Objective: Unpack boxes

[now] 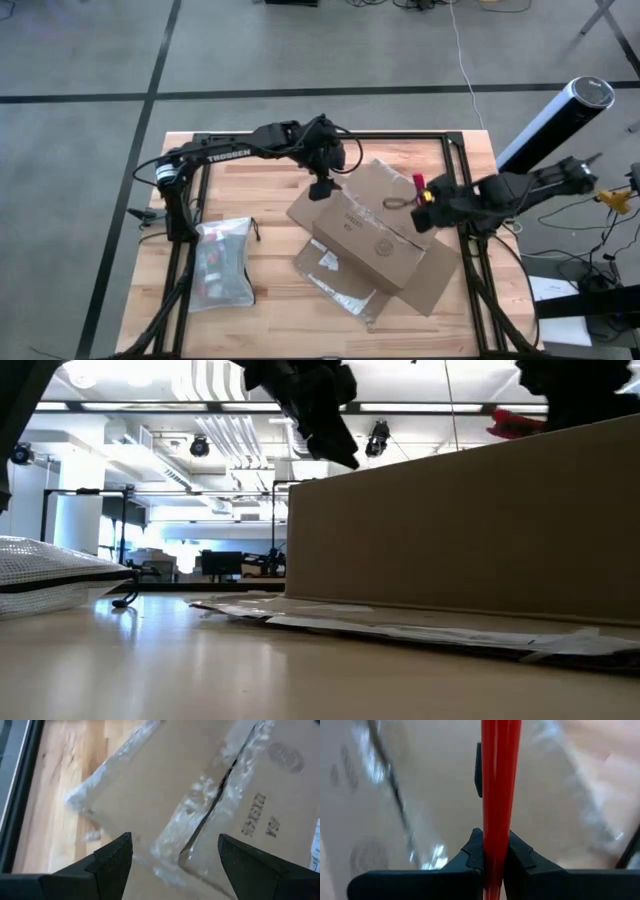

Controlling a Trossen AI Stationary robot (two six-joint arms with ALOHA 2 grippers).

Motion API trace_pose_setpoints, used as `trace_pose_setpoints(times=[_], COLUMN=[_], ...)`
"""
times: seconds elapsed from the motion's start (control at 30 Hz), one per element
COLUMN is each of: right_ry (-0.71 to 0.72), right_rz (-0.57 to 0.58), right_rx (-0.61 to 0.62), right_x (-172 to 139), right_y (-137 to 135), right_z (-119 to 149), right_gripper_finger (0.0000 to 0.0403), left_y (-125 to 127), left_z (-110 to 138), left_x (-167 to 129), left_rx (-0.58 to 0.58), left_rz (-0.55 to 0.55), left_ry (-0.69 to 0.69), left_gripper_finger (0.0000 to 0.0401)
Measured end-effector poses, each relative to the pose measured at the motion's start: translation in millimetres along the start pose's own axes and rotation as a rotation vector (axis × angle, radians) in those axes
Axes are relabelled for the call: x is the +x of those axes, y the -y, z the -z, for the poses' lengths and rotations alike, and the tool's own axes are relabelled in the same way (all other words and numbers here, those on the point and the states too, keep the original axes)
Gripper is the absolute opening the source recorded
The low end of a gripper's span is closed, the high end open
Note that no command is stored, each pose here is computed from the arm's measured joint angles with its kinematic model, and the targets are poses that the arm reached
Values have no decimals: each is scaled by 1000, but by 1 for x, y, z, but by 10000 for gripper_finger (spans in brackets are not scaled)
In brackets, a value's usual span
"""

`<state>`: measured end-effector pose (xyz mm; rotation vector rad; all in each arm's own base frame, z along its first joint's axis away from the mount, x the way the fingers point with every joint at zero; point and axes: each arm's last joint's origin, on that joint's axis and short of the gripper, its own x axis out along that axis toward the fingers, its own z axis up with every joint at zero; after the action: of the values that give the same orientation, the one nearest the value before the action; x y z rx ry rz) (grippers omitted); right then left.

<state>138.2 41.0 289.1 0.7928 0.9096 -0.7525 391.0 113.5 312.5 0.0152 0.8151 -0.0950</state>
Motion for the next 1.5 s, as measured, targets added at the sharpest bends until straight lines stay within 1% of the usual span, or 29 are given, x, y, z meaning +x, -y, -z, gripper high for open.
trace_pose_setpoints(times=[0.1,0.2,0.3,0.4,0.57,0.73,0.9,1.1,1.23,1.4,1.5], right_ry=[-36,-75,-144,-192,-208,-173,-80,56,154,243,277], right_rz=[21,4,-15,-5,108,224,282,314,278,188,208], right_rx=[6,11,-1,-17,-57,-44,17,51,86,106,125], right_x=[3,0,-4,-4,12,34,49,59,67,77,81], right_y=[-1,-2,-3,-4,-5,-1,5,7,3,-5,-1], right_z=[16,28,38,48,59,62,53,31,11,-16,-30], right_gripper_finger=[15,15,15,15,15,15,15,15,15,15,15], left_y=[-2,-5,-7,-8,-8,-8,-6,-5,-5,-3,-2], left_z=[-1,0,2,5,6,5,4,5,5,5,4], left_x=[3,6,13,20,23,18,14,14,14,14,15], left_rx=[7,3,-4,-10,-12,-13,-23,-41,-42,-50,-57], left_rz=[11,16,42,60,67,63,65,69,69,71,74], left_ry=[21,21,12,-2,-8,0,-4,-10,-12,-13,-13], left_gripper_finger=[274,274,274,274,274,274,274,274,274,275,275])
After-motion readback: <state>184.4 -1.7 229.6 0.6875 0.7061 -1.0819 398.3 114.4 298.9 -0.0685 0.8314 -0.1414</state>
